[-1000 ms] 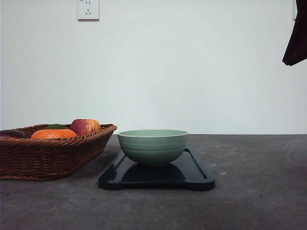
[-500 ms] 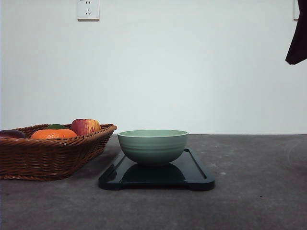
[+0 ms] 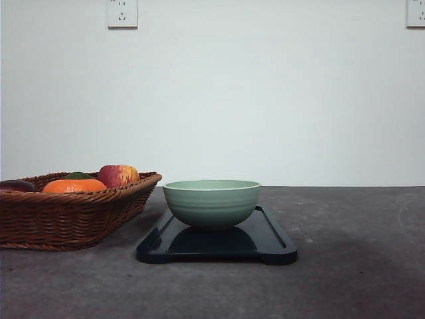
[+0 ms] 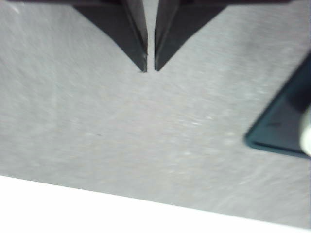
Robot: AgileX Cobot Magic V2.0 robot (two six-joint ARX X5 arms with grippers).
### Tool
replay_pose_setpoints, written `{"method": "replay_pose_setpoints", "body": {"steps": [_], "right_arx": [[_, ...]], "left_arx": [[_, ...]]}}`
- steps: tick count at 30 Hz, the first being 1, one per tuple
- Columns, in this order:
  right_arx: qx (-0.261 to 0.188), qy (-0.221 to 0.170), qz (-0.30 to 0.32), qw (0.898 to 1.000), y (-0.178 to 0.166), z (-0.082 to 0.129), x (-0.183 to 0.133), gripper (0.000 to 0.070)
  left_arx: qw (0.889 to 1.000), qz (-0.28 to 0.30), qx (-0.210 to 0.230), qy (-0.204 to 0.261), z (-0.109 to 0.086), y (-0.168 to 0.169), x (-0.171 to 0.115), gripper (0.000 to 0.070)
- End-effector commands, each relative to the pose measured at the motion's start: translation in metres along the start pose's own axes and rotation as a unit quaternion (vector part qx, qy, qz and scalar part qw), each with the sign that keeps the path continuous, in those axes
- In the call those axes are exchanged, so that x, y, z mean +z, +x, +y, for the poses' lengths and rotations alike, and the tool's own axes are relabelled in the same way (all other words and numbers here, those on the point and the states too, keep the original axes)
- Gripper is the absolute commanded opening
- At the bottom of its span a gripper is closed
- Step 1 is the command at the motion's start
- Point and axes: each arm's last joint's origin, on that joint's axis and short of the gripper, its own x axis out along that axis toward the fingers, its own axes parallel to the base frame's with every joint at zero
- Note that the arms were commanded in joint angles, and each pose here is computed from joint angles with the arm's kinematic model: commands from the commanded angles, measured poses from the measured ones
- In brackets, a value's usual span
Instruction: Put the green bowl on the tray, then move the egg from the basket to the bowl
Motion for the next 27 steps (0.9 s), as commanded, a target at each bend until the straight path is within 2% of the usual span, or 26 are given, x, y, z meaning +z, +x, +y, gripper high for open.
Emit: {"method": "replay_pose_setpoints", "body": {"steps": [1,7,13,20,27], "right_arx": [[-0.008,0.001,-0.013,1.000,-0.002,-0.001,-0.009,0.0017],[-0.034,0.008,-0.039,0.999,-0.006,-0.005,-0.039,0.0017],[-0.061,0.020,-0.066,0.996,-0.008,-0.009,-0.052,0.0017],[-0.060,0.037,-0.055,0.996,-0.003,-0.008,-0.064,0.0018],[-0.060,0.041,-0.064,0.995,-0.003,-0.009,-0.062,0.0017]], "left_arx": [[1.000,0.001,0.002,0.000,0.000,0.002,-0.004,0.0000],[1.000,0.001,0.002,0.000,0.000,0.002,-0.004,0.0000],[1.000,0.001,0.002,0.000,0.000,0.002,-0.004,0.0000],[1.000,0.001,0.002,0.000,0.000,0.002,-0.004,0.0000],[1.000,0.001,0.002,0.000,0.000,0.002,-0.004,0.0000]]}}
